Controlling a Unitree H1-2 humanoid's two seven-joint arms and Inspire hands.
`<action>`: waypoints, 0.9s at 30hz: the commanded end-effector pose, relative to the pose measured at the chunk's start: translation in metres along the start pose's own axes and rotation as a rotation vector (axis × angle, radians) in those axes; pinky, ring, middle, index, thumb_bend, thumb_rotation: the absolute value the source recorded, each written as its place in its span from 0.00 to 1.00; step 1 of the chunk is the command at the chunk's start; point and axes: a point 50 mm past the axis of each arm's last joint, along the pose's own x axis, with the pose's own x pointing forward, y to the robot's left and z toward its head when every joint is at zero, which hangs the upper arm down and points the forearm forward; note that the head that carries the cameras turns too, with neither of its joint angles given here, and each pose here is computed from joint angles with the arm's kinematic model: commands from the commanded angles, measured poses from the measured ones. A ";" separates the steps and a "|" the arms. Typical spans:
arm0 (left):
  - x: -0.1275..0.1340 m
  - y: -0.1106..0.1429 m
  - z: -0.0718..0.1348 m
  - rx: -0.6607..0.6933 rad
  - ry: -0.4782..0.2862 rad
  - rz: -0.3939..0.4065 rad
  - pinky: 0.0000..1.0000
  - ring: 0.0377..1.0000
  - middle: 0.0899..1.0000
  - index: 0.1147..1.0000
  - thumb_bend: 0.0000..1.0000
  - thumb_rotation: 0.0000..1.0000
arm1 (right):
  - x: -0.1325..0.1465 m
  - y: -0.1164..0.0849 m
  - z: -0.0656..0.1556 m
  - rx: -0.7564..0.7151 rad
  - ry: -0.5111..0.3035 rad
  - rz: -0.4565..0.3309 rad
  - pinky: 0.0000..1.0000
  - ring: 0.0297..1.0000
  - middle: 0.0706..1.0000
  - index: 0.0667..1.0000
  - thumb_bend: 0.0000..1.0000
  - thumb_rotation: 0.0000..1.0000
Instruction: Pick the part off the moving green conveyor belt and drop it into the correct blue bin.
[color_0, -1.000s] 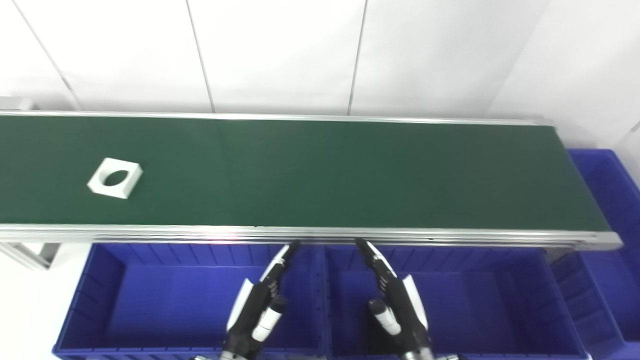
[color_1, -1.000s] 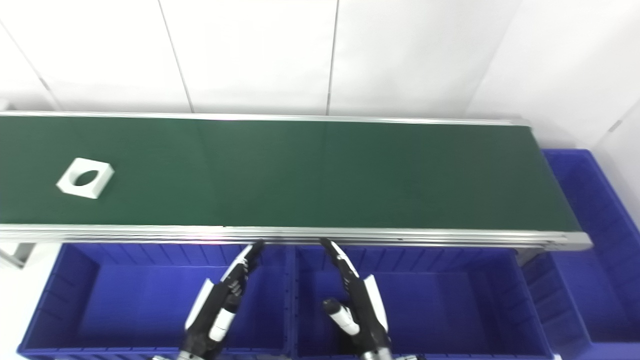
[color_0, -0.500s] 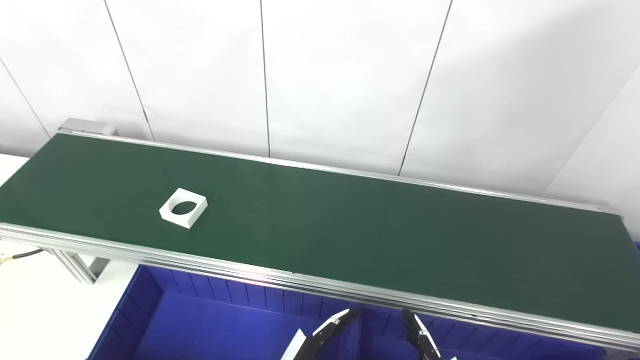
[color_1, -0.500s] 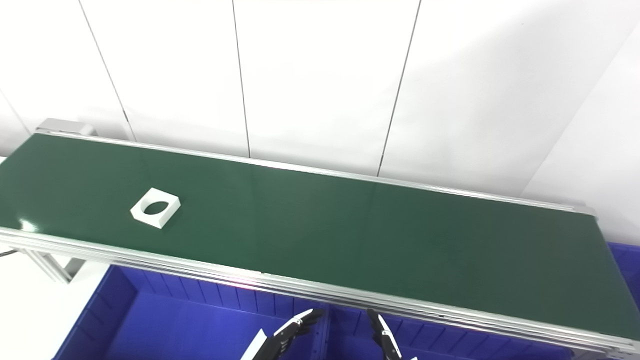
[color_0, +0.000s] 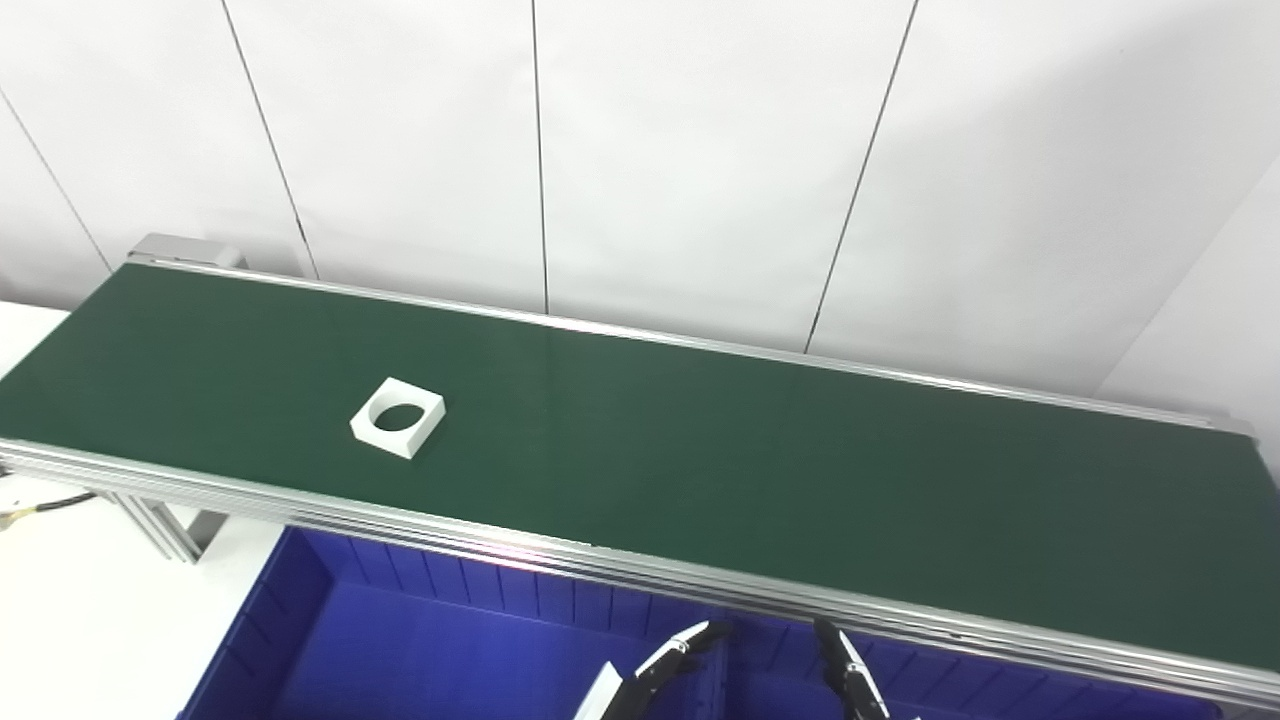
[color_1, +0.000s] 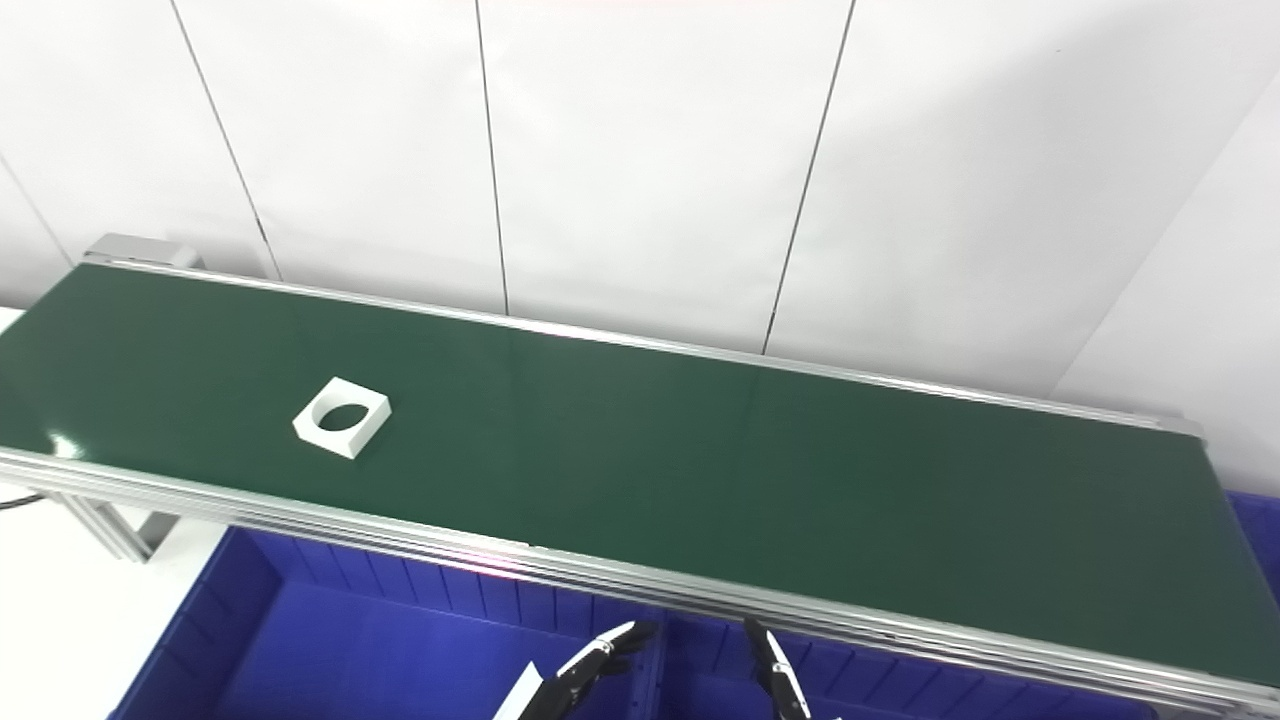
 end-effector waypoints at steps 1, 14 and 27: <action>0.010 0.004 0.012 0.021 -0.085 0.003 0.88 0.89 0.90 0.87 0.76 0.90 | 0.007 -0.003 0.010 0.015 -0.079 -0.013 0.95 0.96 0.95 0.93 1.00 1.00; 0.035 0.035 0.080 0.023 -0.381 -0.006 0.82 0.81 0.82 0.81 0.86 0.64 | 0.009 -0.002 0.007 0.007 -0.070 -0.006 0.95 0.96 0.95 0.93 1.00 1.00; 0.082 0.094 0.123 0.236 -0.585 0.050 0.66 0.75 0.78 0.83 0.99 0.24 | 0.014 0.003 0.009 0.006 -0.080 -0.011 0.94 0.95 0.94 0.92 1.00 1.00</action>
